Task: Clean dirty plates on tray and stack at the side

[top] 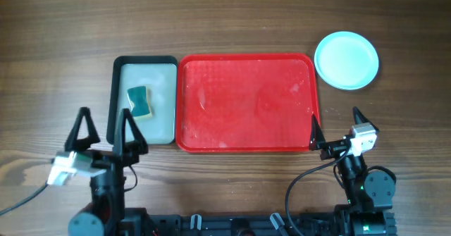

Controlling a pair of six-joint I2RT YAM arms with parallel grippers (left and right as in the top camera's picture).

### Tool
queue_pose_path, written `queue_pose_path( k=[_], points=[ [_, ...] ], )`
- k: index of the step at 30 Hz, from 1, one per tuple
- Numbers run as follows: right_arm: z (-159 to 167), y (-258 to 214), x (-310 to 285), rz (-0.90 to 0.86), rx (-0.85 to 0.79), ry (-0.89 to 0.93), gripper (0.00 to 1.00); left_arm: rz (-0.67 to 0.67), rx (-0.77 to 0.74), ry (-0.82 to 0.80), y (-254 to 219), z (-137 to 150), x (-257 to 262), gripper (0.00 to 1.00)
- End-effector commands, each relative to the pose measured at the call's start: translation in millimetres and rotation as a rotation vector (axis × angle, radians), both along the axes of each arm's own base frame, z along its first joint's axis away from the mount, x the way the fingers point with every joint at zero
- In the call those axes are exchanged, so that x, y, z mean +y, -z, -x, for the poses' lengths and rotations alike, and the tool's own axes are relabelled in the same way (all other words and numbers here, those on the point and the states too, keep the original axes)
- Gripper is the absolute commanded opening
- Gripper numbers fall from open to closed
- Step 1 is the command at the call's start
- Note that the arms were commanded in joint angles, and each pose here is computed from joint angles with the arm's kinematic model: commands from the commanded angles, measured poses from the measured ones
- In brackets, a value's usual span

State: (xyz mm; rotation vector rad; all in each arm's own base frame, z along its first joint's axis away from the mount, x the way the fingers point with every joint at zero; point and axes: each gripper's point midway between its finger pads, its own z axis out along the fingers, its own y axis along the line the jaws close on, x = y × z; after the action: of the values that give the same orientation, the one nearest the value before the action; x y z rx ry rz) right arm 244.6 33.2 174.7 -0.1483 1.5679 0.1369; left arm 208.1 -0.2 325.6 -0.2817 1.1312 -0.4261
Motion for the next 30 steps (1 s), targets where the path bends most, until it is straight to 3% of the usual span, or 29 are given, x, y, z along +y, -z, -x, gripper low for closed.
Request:
queue_pose_path(
  k=[1, 18, 24, 30],
  points=[
    [1, -3, -1, -0.010, -0.013, 0.002, 1.00, 0.035, 0.052, 0.033, 32, -12, -3, 1.00],
    [1, -3, -1, -0.011, -0.013, 0.002, 1.00, 0.039, 0.263, -0.013, 114, -36, 7, 1.00],
    [1, -3, -1, -0.010, -0.013, 0.002, 1.00, 0.043, 0.492, -0.043, 170, -38, 12, 1.00],
    [1, -3, -1, -0.011, -0.013, 0.002, 1.00, -0.059, 0.488, -0.063, 168, -38, 13, 1.00]
  ],
)
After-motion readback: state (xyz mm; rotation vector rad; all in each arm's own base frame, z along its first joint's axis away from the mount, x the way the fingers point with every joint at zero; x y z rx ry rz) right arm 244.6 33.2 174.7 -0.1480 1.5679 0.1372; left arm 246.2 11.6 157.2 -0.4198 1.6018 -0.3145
